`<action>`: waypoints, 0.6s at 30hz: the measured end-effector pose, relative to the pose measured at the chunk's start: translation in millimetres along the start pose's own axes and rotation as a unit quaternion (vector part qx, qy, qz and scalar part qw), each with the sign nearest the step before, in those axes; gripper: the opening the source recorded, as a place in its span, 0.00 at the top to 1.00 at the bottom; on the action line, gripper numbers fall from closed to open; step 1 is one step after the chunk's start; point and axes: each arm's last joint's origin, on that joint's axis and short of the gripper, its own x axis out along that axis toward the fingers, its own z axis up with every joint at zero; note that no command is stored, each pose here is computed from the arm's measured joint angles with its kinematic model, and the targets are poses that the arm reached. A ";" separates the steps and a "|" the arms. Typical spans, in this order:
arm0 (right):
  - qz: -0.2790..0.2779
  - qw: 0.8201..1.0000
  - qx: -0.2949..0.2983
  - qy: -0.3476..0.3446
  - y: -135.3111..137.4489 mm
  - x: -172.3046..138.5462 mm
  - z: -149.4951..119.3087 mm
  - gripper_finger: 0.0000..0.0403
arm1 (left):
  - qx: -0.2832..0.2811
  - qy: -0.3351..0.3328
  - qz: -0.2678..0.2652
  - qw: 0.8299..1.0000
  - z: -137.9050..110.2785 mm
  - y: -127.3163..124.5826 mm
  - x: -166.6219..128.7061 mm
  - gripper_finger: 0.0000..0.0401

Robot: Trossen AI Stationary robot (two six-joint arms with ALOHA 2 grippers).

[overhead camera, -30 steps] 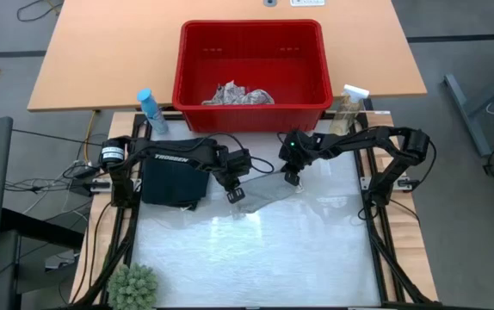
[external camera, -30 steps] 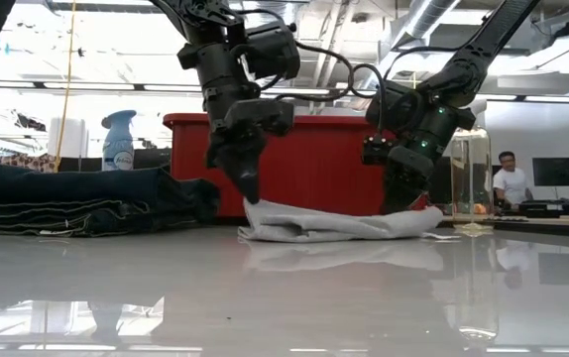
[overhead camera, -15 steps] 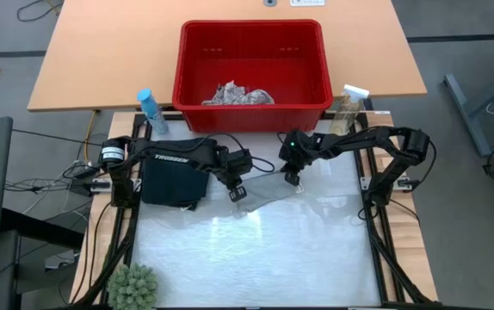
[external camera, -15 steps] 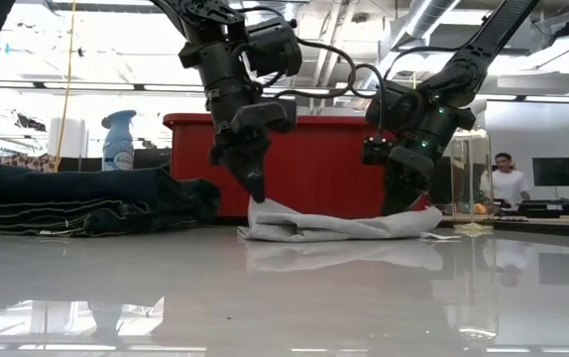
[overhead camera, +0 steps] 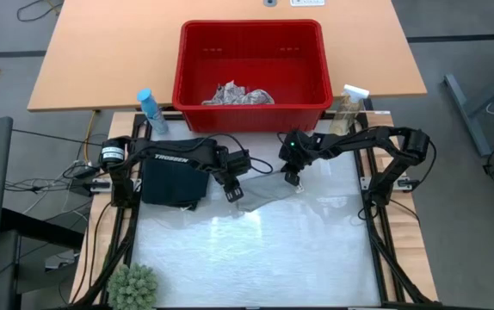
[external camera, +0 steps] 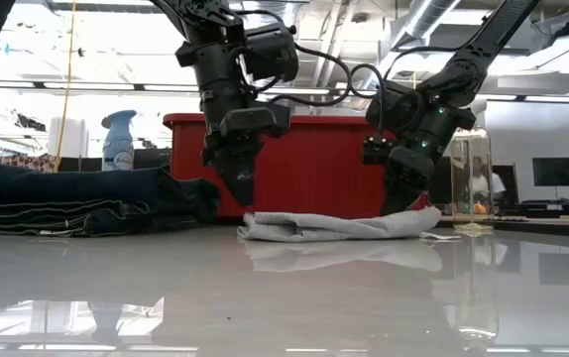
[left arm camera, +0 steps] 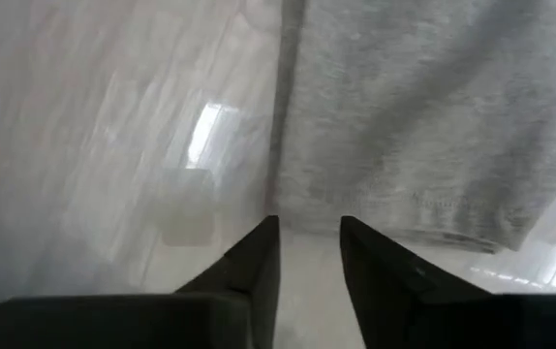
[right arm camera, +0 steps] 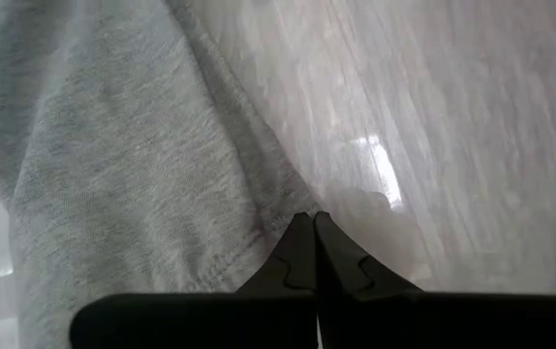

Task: Fold Laundry from Bin
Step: Fold the gray shorts

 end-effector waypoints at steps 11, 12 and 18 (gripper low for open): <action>0.001 1.000 0.000 0.000 0.0 0.0 0.0 0.97 | -0.074 -0.083 0.016 0.994 11.9 -3.2 -12.3 0.68; 0.001 1.000 0.000 0.000 0.0 0.0 -0.1 0.97 | -0.075 -0.112 -0.007 0.991 17.5 -7.5 -13.7 0.68; 0.001 1.000 0.001 0.001 0.1 0.0 -0.3 0.97 | -0.038 -0.170 -0.069 0.982 21.4 -49.7 -3.7 0.70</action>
